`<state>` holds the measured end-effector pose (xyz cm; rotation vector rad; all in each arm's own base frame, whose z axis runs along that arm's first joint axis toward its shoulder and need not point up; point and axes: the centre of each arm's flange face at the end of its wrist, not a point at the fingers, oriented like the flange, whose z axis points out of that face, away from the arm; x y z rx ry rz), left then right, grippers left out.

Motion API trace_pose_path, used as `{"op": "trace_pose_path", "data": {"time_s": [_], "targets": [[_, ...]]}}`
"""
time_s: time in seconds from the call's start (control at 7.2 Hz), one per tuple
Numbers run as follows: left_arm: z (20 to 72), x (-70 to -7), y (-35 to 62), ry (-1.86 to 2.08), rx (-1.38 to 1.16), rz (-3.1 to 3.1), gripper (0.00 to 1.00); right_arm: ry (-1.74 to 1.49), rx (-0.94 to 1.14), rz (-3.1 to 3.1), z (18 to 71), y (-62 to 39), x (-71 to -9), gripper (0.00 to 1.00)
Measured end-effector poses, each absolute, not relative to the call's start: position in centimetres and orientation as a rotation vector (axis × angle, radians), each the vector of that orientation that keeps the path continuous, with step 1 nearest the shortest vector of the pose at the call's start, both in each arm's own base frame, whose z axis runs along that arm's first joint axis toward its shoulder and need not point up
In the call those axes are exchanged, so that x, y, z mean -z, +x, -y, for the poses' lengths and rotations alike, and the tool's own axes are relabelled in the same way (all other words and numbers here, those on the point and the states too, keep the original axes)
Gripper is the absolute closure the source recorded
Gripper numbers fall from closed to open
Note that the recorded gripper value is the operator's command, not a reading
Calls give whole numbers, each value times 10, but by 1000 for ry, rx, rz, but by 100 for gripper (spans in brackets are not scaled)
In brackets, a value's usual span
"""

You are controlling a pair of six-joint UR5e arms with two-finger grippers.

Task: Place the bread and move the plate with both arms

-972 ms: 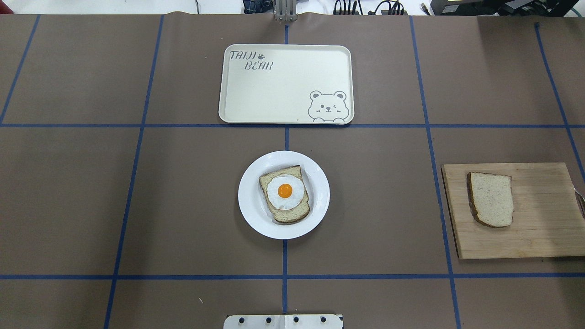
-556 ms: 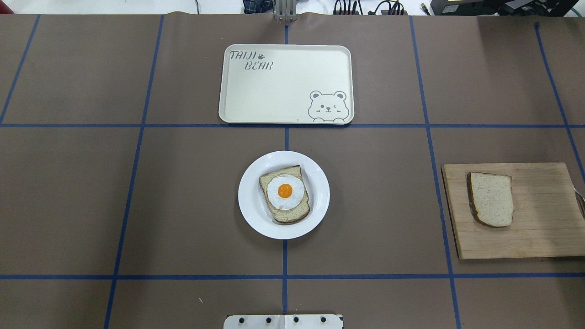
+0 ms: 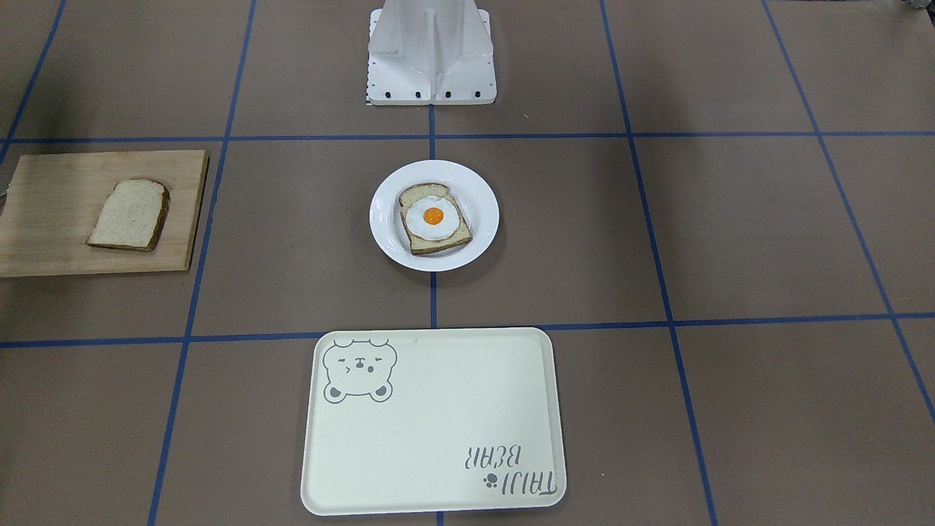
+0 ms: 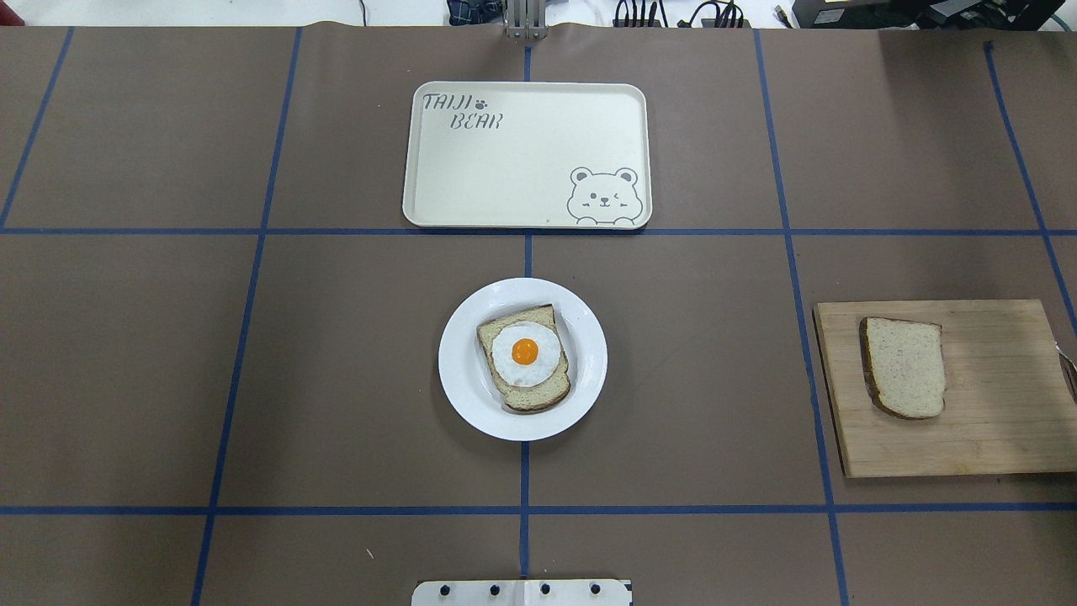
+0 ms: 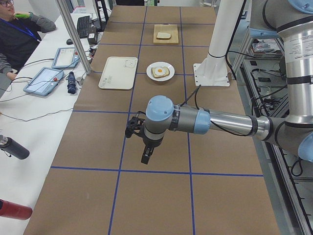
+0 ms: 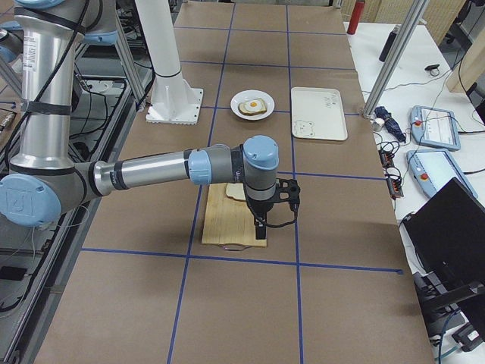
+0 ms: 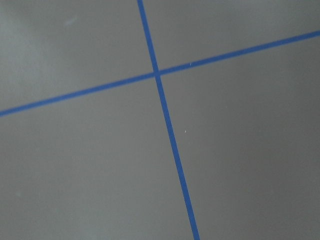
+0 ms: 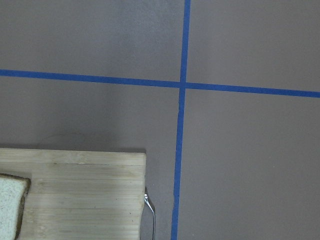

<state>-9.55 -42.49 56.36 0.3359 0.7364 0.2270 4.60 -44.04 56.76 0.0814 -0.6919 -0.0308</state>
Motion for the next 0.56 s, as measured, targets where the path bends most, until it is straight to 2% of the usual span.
{"op": "trace_pose_path", "data": {"time_s": [0.56], "targets": [[440, -553, -97, 426, -265, -720, 2, 164, 7, 822, 449, 16, -555, 0]]}}
